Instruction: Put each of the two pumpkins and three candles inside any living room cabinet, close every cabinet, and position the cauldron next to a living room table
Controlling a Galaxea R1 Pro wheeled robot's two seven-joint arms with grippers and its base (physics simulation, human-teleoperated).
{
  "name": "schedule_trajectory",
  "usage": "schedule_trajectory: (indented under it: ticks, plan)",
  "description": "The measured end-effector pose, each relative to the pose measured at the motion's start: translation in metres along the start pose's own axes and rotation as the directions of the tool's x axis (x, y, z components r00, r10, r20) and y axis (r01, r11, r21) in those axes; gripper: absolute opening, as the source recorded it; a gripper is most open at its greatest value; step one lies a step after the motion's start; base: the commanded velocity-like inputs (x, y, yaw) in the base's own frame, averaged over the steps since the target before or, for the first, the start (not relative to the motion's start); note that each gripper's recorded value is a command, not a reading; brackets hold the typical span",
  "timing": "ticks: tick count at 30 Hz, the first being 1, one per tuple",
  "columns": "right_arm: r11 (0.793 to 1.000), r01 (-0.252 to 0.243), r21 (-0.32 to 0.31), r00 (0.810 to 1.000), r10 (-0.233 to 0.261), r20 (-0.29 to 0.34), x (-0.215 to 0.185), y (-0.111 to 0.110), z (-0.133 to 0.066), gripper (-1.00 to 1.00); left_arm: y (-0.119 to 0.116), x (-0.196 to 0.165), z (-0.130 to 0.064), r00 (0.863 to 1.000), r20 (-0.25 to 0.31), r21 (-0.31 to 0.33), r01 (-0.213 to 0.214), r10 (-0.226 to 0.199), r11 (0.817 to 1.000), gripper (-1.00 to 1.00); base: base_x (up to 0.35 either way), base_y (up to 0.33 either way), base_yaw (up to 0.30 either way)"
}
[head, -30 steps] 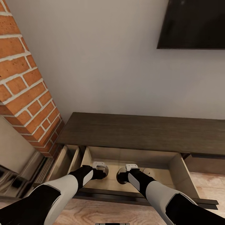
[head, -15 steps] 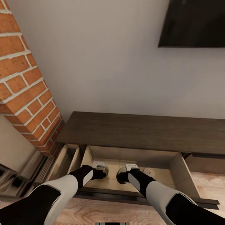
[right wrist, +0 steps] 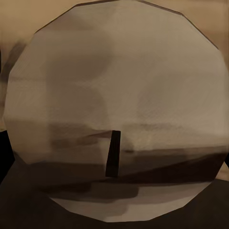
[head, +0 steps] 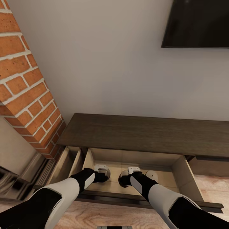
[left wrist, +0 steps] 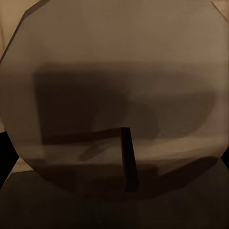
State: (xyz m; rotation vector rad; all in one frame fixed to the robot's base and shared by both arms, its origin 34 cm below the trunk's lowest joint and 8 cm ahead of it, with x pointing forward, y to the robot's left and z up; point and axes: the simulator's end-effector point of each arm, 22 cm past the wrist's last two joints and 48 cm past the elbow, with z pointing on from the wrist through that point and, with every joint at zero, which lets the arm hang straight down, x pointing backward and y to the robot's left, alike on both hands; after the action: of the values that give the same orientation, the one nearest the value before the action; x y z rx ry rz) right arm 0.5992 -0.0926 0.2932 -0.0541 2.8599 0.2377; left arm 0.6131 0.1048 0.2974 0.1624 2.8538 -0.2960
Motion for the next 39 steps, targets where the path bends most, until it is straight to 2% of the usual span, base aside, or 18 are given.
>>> schedule_trajectory:
  ticks: [3, 4, 35, 36, 39]
  plan:
    - [1.0, 0.0, 0.0, 1.0, 0.0, 0.0, 0.0, 0.0, 0.0, -1.0, 0.0, 0.0001, 0.0, 1.0, 0.0, 0.0, 0.0, 0.0, 1.0, -1.0, 0.0, 0.0, 0.0]
    - [1.0, 0.0, 0.0, 1.0, 0.0, 0.0, 0.0, 0.0, 0.0, 1.0, 0.0, -0.0001, 0.0, 1.0, 0.0, 0.0, 0.0, 0.0, 1.0, -1.0, 0.0, 0.0, 0.0]
    - [1.0, -0.002, 0.0, 1.0, 0.002, 0.0, 0.0003, 0.0001, 0.0, 1.0, 0.0, 0.0002, 0.0, 1.0, 0.0, 0.0, 0.0, 0.0, 1.0, -1.0, 0.0, 0.0, 0.0]
    - [1.0, -0.001, 0.0, 1.0, 0.001, 0.0, 0.0003, 0.0001, 0.0001, 1.0, 0.0, -0.0001, 0.0, 1.0, 0.0, 0.0, 0.0, 0.0, 1.0, 1.0, 0.0, 0.0, 0.0]
    - [1.0, -0.001, 0.0, 1.0, 0.001, 0.0, 0.0001, 0.0001, 0.0, 1.0, 0.0001, 0.0001, 0.0, 1.0, 0.0, 0.0, 0.0, 0.0, 1.0, 1.0, 0.0, 0.0, 0.0]
